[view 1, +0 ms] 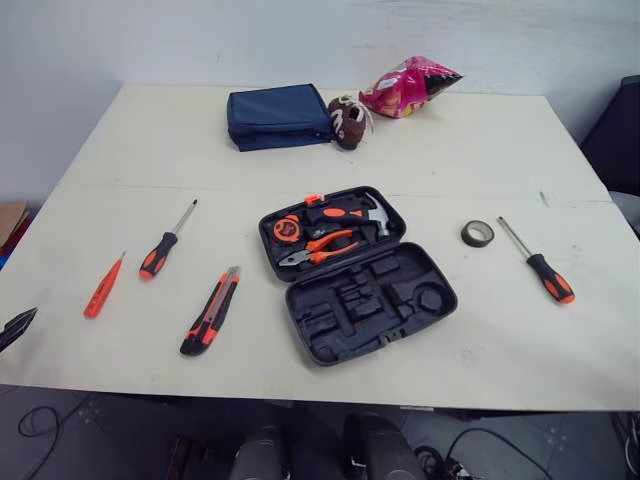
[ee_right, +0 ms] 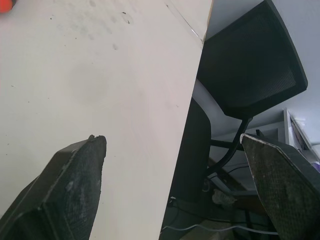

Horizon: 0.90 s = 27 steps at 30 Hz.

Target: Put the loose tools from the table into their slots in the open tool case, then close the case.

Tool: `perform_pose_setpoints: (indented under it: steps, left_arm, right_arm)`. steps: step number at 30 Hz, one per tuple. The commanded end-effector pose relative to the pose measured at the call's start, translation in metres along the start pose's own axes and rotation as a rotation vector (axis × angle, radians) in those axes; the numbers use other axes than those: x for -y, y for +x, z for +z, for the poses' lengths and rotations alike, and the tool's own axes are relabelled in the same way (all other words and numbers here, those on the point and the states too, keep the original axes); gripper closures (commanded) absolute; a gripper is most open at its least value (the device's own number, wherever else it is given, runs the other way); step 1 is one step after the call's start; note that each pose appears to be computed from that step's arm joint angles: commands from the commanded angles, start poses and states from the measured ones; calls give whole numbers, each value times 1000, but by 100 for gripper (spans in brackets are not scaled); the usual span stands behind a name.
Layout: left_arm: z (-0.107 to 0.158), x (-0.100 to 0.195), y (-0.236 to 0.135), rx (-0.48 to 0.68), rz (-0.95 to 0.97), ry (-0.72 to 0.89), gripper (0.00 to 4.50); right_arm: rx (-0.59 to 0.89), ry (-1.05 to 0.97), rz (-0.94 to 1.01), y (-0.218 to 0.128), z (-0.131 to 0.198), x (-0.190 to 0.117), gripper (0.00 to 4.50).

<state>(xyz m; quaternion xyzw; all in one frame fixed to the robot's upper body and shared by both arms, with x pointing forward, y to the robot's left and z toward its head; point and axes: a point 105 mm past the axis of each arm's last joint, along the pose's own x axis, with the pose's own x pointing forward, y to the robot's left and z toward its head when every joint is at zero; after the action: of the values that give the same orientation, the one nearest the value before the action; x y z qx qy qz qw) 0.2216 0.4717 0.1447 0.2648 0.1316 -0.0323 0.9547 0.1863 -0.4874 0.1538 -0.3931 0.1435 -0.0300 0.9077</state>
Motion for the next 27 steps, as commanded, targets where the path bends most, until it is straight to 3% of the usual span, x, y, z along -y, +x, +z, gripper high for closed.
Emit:
perform_pose_setpoints:
  steps: [1, 5, 12, 15, 21, 24, 27]
  left_arm:
    - [23, -5, 2, 100, -4, -19, 2]
    - [52, 18, 14, 243, -142, -96, 2]
    - [112, 121, 20, 359, -515, -104, 2]
    - [138, 160, 18, 369, -644, -123, 2]
    - [166, 215, 37, 356, -682, -53, 2]
    - [166, 231, 48, 305, -668, -43, 89]
    - [164, 245, 56, 269, -671, -56, 227]
  right_arm:
    - [66, 14, -4, 9, 15, -1, 0]
    - [218, 79, 61, 28, 52, -13, 0]
    - [475, 176, 400, 58, 159, -57, 0]
    - [492, 153, 500, 68, 185, -72, 0]
    - [470, 75, 626, 97, 218, -104, 0]
    - [475, 68, 634, 109, 229, -110, 84]
    - [460, 47, 647, 120, 234, -118, 234]
